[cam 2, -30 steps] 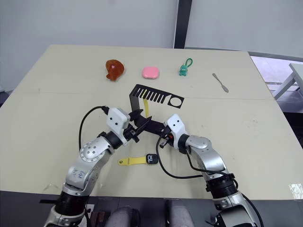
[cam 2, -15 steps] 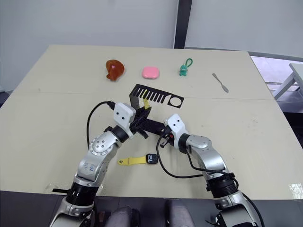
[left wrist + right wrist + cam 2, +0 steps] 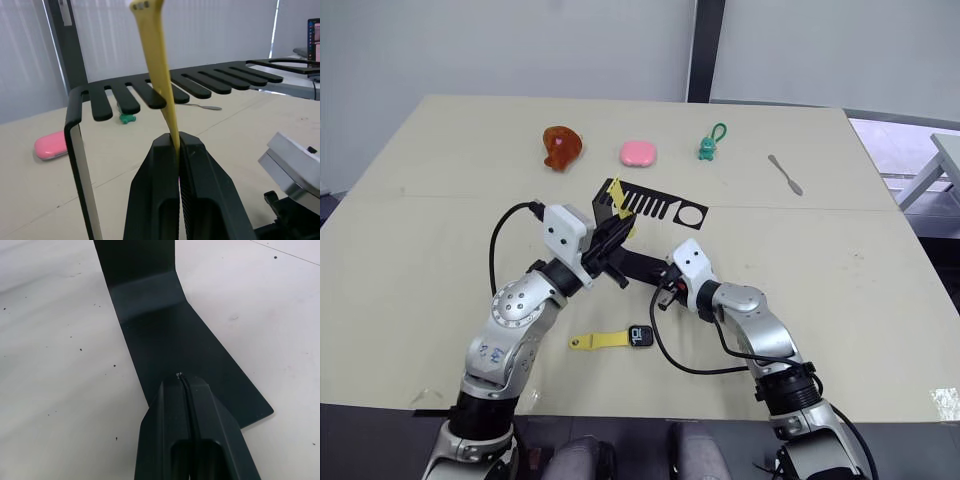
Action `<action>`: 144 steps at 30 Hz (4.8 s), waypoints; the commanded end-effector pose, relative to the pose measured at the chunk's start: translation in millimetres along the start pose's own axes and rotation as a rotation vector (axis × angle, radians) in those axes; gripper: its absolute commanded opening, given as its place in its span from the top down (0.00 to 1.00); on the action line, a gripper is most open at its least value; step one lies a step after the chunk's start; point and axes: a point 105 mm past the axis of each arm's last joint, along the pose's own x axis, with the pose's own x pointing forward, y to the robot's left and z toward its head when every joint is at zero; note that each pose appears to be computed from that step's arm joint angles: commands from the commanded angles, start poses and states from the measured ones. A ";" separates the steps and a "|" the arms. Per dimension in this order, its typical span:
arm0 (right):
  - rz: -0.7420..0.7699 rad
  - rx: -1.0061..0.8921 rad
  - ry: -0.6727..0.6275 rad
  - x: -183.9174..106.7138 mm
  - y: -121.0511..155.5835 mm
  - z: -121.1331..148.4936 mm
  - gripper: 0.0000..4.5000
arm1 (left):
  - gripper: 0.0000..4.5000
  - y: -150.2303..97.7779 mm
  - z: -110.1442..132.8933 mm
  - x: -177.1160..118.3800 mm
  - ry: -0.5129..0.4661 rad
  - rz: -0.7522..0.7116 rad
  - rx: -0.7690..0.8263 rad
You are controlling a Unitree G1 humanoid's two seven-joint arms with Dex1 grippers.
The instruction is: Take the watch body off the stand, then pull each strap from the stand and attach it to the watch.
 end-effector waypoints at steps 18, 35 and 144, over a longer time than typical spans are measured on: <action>0.037 -0.098 -0.077 -84.7 1.3 14.5 1.00 | 0.98 -31.2 16.1 -71.2 0.189 -0.676 -0.243; 0.410 0.280 -0.286 -133.3 69.1 99.1 0.01 | 1.00 -54.1 15.5 -40.0 0.159 -0.995 -0.324; 0.432 0.553 -0.547 -118.1 64.0 119.2 0.98 | 1.00 -63.4 27.7 -30.4 0.070 -0.941 -0.471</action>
